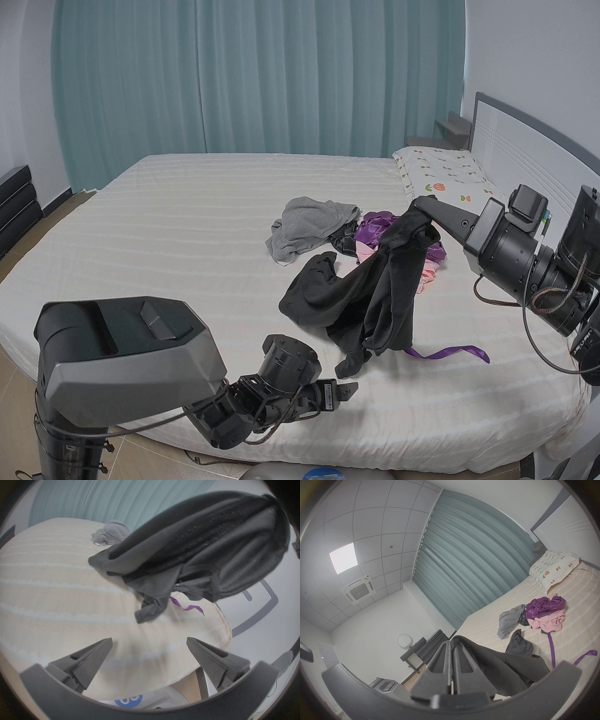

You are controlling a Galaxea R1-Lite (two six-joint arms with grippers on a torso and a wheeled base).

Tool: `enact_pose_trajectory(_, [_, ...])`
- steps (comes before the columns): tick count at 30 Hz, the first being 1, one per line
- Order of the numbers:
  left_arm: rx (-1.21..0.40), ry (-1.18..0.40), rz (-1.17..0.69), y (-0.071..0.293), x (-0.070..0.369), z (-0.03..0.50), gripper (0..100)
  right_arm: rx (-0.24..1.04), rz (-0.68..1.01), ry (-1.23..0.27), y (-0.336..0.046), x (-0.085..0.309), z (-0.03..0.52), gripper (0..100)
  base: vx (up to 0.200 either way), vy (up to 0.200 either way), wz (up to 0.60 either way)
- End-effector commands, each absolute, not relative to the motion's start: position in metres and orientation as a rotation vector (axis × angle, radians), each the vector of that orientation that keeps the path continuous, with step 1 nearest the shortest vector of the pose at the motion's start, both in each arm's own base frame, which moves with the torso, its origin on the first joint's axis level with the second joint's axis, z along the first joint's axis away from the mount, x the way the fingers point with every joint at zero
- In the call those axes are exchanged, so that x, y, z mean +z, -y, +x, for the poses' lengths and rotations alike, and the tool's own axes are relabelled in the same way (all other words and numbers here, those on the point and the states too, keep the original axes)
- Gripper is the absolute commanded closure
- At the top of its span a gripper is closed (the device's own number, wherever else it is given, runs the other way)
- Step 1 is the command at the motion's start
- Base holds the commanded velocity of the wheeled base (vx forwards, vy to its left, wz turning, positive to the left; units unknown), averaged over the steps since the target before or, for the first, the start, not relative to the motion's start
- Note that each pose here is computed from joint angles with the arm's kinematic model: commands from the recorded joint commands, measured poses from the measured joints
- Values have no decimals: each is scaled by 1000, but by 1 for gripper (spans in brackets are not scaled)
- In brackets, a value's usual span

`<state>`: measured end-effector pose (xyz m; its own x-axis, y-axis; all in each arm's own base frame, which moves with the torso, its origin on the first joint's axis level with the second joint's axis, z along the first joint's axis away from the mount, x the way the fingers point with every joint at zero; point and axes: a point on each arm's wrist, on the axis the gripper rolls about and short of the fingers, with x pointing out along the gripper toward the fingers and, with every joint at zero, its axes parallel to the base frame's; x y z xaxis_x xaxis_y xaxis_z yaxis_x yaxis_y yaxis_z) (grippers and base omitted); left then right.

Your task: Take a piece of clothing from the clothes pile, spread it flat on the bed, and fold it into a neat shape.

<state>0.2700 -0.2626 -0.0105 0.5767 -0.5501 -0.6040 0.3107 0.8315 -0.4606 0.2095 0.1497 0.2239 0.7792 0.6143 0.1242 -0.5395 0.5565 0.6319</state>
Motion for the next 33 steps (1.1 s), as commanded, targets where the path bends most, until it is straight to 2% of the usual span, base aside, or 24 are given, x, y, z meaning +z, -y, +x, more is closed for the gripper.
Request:
enact_pose_trajectory(1, [-466, -789, -363, 242, -6, 288, 0, 683, 703, -119, -150, 223, 210, 100, 0, 0, 0])
enact_pose_trajectory(7, [-479, -751, -405, 241, -5, 317, 0, 684, 704, -118, -152, 224, 211, 100, 0, 0, 0])
enact_pose_trajectory(14, [-548, -791, -368, 254, -23, 332, 0, 696, 701, -128, -157, 222, 212, 100, 0, 0, 0])
enact_pose_trajectory(20, [-583, -749, -349, 275, -43, 354, 0, 682, 703, -117, -165, 223, 218, 100, 0, 0, 0])
enact_pose_trajectory(33, [-587, -726, -385, 285, -51, 365, 0, 672, 710, -124, -167, 221, 222, 100, 0, 0, 0])
